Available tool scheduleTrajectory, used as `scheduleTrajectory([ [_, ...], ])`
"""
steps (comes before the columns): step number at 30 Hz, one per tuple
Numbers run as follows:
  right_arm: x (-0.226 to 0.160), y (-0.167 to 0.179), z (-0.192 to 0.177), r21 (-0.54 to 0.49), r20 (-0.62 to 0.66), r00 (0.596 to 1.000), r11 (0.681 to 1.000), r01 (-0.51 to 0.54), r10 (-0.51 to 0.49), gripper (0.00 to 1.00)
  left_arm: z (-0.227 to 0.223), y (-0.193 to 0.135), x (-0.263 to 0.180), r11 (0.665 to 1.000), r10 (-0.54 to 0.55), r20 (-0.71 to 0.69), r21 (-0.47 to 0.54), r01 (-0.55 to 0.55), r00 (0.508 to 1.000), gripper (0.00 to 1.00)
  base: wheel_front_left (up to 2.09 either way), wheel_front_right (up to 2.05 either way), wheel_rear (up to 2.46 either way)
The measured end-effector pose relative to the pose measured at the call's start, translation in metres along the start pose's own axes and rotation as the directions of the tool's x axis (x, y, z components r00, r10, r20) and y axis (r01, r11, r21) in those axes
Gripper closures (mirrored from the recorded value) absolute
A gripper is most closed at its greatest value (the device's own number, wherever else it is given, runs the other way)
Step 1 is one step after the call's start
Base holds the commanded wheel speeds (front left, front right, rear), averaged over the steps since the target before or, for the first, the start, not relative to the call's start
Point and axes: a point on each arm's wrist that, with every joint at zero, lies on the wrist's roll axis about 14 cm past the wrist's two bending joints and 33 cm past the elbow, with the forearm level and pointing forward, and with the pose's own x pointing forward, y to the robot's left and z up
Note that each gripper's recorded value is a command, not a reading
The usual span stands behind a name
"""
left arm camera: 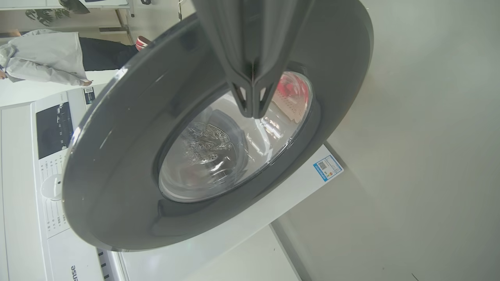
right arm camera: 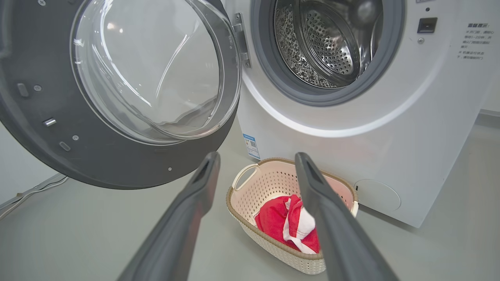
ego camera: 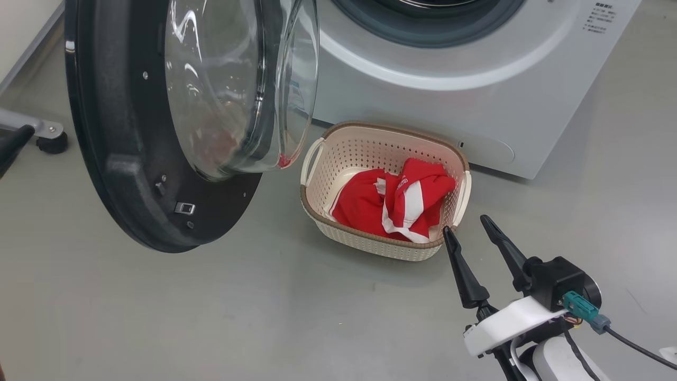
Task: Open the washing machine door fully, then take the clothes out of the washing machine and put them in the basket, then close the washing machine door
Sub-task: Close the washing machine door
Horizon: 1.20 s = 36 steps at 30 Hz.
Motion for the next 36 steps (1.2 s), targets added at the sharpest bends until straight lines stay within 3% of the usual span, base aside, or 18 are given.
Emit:
scheduleTrajectory([
  [3,0.002,0.002,0.001,0.001,0.007,1.0,1.0,-0.006,0.006,0.0,0.004,0.003,-0.011,0.994,0.05,0.048,0.097,-0.055,0.998,1.0,0.0,0.0,0.0],
  [7,0.004,0.006,0.001,0.003,0.007,1.0,1.0,-0.019,0.019,0.0,0.003,0.001,-0.022,0.961,0.097,0.093,0.25,-0.117,0.991,1.0,0.0,0.0,0.0],
  [11,0.005,0.012,0.0,0.004,0.004,0.999,0.999,-0.033,0.033,0.0,-0.002,0.007,-0.035,0.938,0.116,0.159,0.307,-0.161,0.98,1.0,0.0,0.0,0.0],
  [16,0.006,0.019,0.0,0.008,0.005,0.999,0.999,-0.045,0.045,0.0,-0.002,0.022,-0.058,0.87,0.162,0.271,0.414,-0.267,0.949,1.0,0.0,0.0,0.0],
  [22,0.005,0.019,0.0,0.008,0.009,0.999,0.999,-0.041,0.041,0.0,0.003,0.03,-0.078,0.803,0.133,0.444,0.476,-0.359,0.886,1.0,0.0,0.0,0.0],
  [31,0.0,0.023,-0.001,0.018,0.007,0.999,0.999,-0.036,0.036,0.0,-0.022,0.034,-0.087,0.671,0.06,0.505,0.618,-0.409,0.861,1.0,0.0,0.0,0.0],
  [34,-0.001,0.022,-0.001,0.015,0.008,0.999,0.999,-0.035,0.034,0.0,-0.025,0.033,-0.09,0.645,0.023,0.523,0.644,-0.412,0.852,1.0,0.0,0.0,0.0],
  [35,-0.001,0.022,-0.001,0.015,0.009,0.999,0.999,-0.034,0.034,0.0,-0.025,0.032,-0.091,0.638,0.012,0.527,0.65,-0.412,0.85,0.71,0.0,0.0,0.0],
  [36,-0.001,0.022,0.0,0.015,0.009,0.999,0.999,-0.033,0.032,0.0,-0.027,0.033,-0.091,0.629,0.006,0.529,0.658,-0.415,0.848,0.0,0.0,0.0,0.0],
])
